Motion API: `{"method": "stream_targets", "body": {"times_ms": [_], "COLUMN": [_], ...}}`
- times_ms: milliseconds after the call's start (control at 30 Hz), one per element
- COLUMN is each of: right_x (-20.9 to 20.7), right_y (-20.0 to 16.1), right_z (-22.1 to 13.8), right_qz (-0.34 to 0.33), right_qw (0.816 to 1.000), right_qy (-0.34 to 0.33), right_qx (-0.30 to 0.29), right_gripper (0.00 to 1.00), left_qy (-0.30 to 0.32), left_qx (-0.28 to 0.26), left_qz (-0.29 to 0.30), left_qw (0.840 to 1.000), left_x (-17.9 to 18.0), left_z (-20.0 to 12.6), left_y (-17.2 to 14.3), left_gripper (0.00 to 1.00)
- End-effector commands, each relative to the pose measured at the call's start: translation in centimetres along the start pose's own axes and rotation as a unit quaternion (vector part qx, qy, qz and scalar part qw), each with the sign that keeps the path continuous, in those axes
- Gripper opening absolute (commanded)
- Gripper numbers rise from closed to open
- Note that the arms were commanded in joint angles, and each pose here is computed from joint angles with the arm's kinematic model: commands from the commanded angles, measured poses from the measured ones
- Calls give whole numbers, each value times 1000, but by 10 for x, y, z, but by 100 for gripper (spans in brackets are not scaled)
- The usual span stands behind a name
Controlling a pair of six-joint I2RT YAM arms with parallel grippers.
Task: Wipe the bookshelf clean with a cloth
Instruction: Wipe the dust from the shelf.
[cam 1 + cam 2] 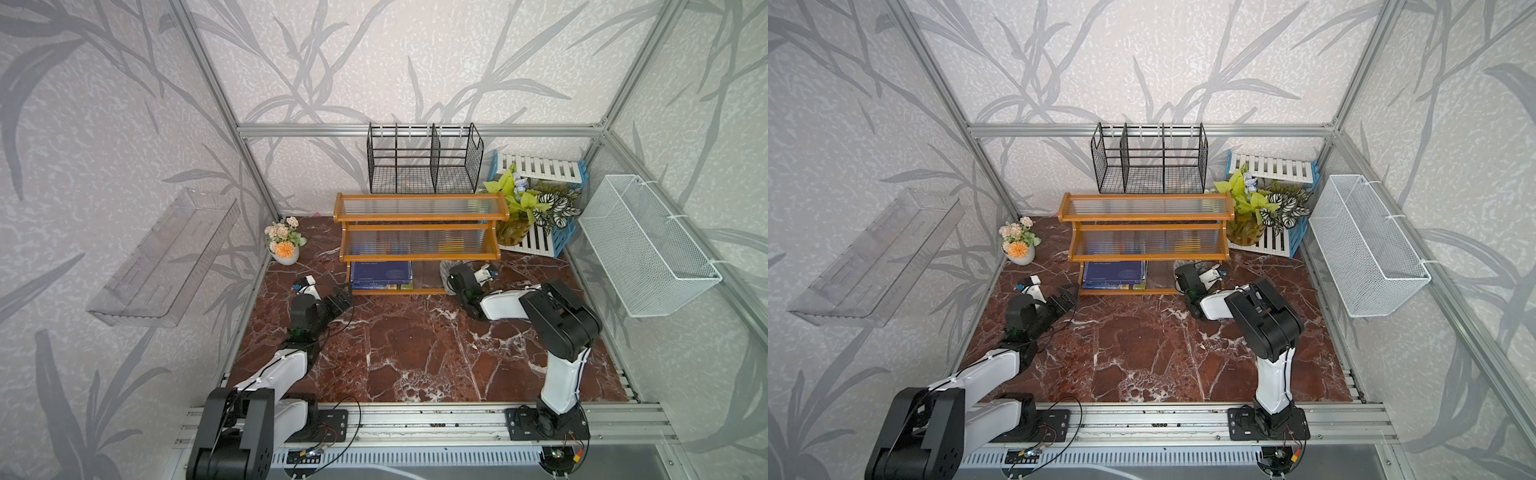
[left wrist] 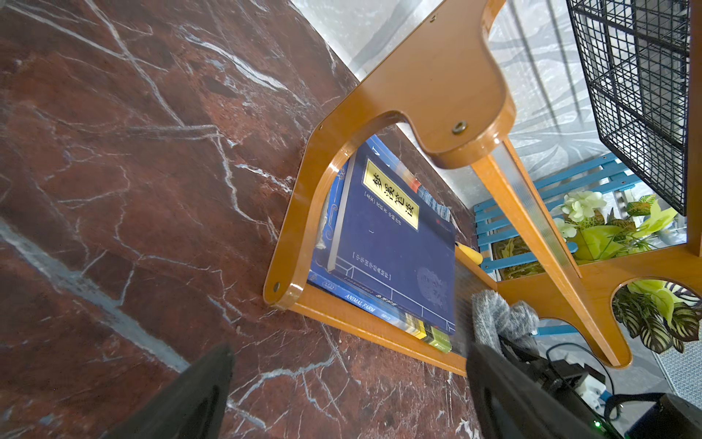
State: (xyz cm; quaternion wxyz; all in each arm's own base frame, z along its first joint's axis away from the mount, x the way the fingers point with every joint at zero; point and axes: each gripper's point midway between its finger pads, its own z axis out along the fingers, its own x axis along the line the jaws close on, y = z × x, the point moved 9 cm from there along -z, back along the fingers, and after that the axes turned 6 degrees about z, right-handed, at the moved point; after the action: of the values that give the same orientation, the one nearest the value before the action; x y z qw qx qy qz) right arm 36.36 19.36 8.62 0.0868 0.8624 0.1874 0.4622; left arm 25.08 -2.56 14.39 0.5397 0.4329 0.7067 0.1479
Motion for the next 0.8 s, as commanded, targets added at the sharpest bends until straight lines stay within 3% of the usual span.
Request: {"method": "stream_targets", "body": {"times_ms": [0,200,300,567,767], "right_x": [-12,-12,-24,-49,-61], "right_y": [-40,-85,-89,-31,13], "right_z": [5,16,21,7,-7], "right_qz": [-49,-46,-46,2,41], "right_qw": [995,988,989,996,990], "right_qy": [-25,-20,-34,-88,-123], "right_qx": [82,143,139,32,-47], "right_gripper": [0,0,0,0,0], "left_qy": [2,-3,-4,-4,-5], "left_qx": [-3,-1,-1,-3,-5], "left_qz": [3,0,-1,-1,-1], "left_qw": [1000,1000,1000,1000,1000], "left_x": [1,1,1,1,0], "left_z": [-2,-1,-1,-1,-1], "left_y": [-3,-4,-4,-4,-2], "left_gripper": [100,100,100,100,100]}}
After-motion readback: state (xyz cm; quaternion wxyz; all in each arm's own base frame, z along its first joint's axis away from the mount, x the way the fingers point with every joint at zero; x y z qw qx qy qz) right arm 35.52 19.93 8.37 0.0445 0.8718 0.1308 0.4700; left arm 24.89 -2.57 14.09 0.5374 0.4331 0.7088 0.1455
